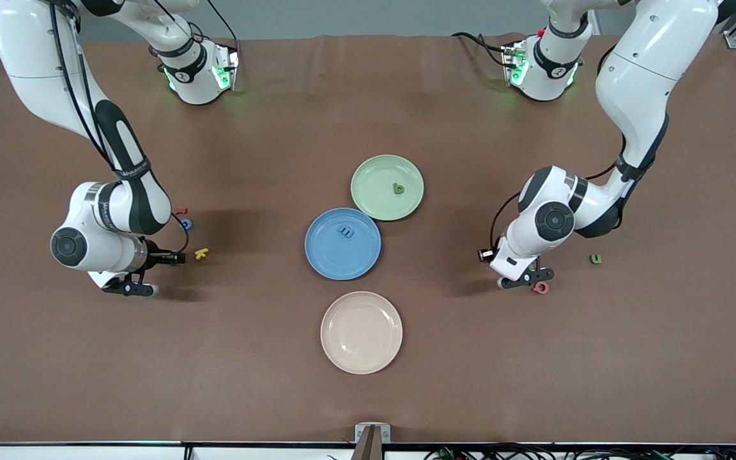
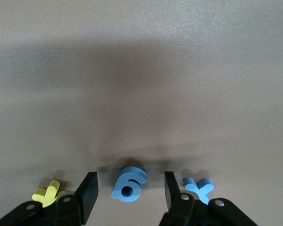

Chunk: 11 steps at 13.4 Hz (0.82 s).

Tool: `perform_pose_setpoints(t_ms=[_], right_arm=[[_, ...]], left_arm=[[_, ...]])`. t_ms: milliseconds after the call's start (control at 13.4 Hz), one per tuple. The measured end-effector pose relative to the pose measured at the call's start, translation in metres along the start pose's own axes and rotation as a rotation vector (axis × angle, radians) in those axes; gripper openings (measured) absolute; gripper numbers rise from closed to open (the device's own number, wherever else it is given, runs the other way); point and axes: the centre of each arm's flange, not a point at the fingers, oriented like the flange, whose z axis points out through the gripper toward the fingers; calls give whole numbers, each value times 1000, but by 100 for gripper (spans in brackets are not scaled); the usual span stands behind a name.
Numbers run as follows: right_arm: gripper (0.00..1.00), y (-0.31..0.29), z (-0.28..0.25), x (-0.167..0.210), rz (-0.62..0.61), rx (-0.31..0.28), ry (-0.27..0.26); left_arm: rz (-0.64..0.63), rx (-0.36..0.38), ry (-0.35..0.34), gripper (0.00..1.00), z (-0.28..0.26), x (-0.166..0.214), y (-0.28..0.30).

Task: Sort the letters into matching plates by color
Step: 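Grasp the blue 6 with the right gripper while the left gripper lifts B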

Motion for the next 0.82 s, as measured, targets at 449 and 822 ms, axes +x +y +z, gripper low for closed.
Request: perform_pose_setpoints(t_ms=[449, 822], right_arm=[[40, -1, 1, 0, -1, 1, -1], [27, -1, 0, 0, -1, 1, 0]], left_arm=[[17, 24, -13, 28, -27, -9, 15], [-10, -5, -11, 28, -63, -59, 84]])
